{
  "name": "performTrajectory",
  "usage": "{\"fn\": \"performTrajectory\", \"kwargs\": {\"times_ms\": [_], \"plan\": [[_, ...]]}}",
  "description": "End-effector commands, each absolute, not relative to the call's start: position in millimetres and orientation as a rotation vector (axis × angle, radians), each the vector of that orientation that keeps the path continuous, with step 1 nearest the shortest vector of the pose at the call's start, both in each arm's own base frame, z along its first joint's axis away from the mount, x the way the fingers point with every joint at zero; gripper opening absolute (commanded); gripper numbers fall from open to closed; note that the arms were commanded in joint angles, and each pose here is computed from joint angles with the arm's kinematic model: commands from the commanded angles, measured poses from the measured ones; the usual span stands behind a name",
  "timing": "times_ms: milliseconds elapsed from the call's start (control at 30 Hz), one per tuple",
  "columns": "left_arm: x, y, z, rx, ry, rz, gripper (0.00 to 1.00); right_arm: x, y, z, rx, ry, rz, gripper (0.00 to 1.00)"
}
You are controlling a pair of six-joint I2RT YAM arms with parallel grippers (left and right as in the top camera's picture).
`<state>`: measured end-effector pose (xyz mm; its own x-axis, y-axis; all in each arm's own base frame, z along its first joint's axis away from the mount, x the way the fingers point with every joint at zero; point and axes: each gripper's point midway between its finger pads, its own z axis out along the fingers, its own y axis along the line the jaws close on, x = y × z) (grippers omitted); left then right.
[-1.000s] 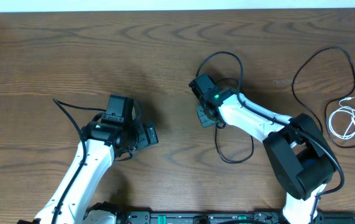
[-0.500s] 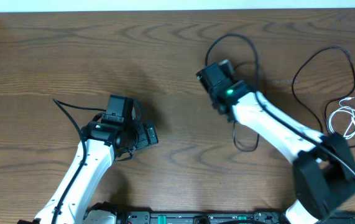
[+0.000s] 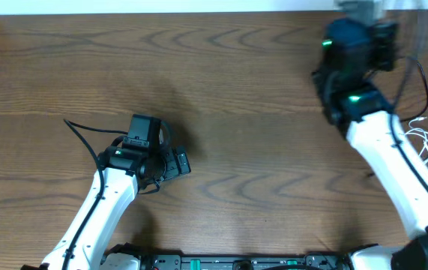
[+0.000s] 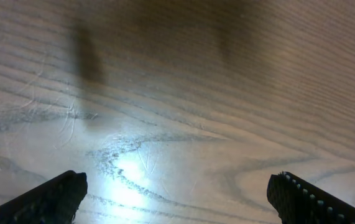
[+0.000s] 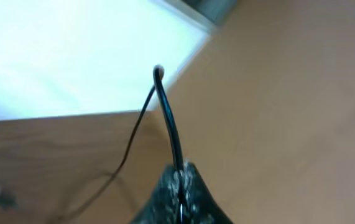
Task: Untangle cables
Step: 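Carry the black cable to the upper right corner with the right gripper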
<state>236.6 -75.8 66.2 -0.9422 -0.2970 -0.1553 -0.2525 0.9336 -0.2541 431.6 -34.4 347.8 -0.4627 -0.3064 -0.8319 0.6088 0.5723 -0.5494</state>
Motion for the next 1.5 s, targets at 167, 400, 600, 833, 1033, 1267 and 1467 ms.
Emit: {"fn": "performTrajectory", "kwargs": {"times_ms": [167,400,600,833,1033,1267,1467], "plan": [[239.3,-73.6,67.3,-0.41,2.897,-0.328,0.98,406.7,-93.0,335.1,0.277,1.87,-1.299,0.01],[239.2,-73.6,67.3,-0.41,2.897,-0.328,0.98,423.7,-68.5,277.1,0.147,2.075,-0.95,0.01],[239.3,-73.6,67.3,-0.41,2.897,-0.328,0.98,417.7,-33.1,227.2,0.229,2.258,-0.555,0.01],[239.3,-73.6,67.3,-0.41,2.897,-0.328,0.98,384.7,7.3,179.4,0.317,2.515,-0.201,0.01],[239.3,-73.6,67.3,-0.41,2.897,-0.328,0.98,356.6,5.5,163.5,0.408,2.629,-0.21,0.05],[239.3,-73.6,67.3,-0.41,2.897,-0.328,0.98,346.1,4.5,158.3,0.403,2.676,-0.227,0.99],[239.3,-73.6,67.3,-0.41,2.897,-0.328,0.98,346.1,4.5,158.3,0.403,2.675,-0.228,0.99]]}}
